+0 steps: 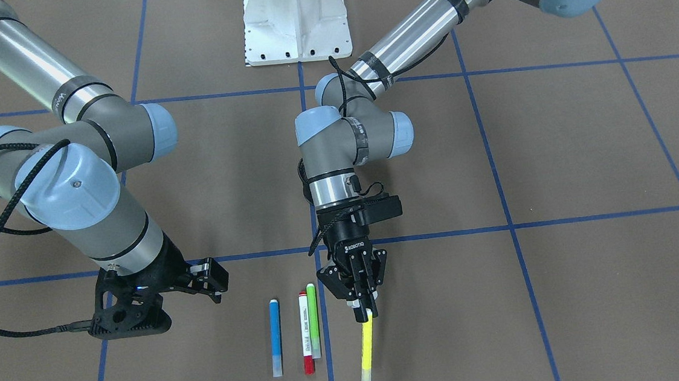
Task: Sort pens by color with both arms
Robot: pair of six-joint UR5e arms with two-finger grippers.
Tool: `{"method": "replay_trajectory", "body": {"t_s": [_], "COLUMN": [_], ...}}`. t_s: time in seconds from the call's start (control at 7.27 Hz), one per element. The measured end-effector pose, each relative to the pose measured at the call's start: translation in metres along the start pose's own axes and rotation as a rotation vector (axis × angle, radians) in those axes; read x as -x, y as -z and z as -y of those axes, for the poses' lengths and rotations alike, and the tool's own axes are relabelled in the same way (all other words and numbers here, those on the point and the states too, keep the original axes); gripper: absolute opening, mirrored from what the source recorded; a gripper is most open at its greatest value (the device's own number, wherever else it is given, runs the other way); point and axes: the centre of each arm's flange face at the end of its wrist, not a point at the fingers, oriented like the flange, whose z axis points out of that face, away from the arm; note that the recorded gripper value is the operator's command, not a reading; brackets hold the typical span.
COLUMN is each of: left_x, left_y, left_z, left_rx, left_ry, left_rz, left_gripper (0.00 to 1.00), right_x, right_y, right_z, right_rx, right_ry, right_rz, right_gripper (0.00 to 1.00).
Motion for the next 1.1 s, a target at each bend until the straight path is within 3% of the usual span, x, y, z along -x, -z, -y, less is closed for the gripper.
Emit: {"method": "replay_trajectory", "body": {"t_s": [0.28, 0.55, 0.69, 0.83, 1.1], "left_x": [0.002, -0.02, -0.038, -0.051, -0.05], "left_y": [-0.002, 0.012, 0.022, 0.025, 0.01], "left_z": [-0.002, 0.007, 0.02, 0.039, 0.099], "left_rx": [0.002, 0.055, 0.084, 0.108, 0.221], "left_ry": [-0.044, -0.225, -0.315, -0.352, -0.382], "left_rz": [0.008, -0.024, -0.056, -0.08, -0.107], "left_gripper": [1.0, 1.0, 1.0, 1.0, 1.0], "right_x": [-0.002, -0.007, -0.009, -0.014, -0.029], "right_y": [-0.001, -0.002, 0.002, 0.01, 0.033], "right_z": [0.0, 0.0, -0.004, -0.008, -0.01], "right_rx": [0.001, 0.0, -0.013, -0.04, -0.082], "right_ry": [0.001, 0.008, 0.02, 0.042, 0.07], "right_rz": [-0.004, -0.008, 0.007, 0.042, 0.115], "right_gripper": [1.0, 1.0, 1.0, 1.0, 1.0]}}
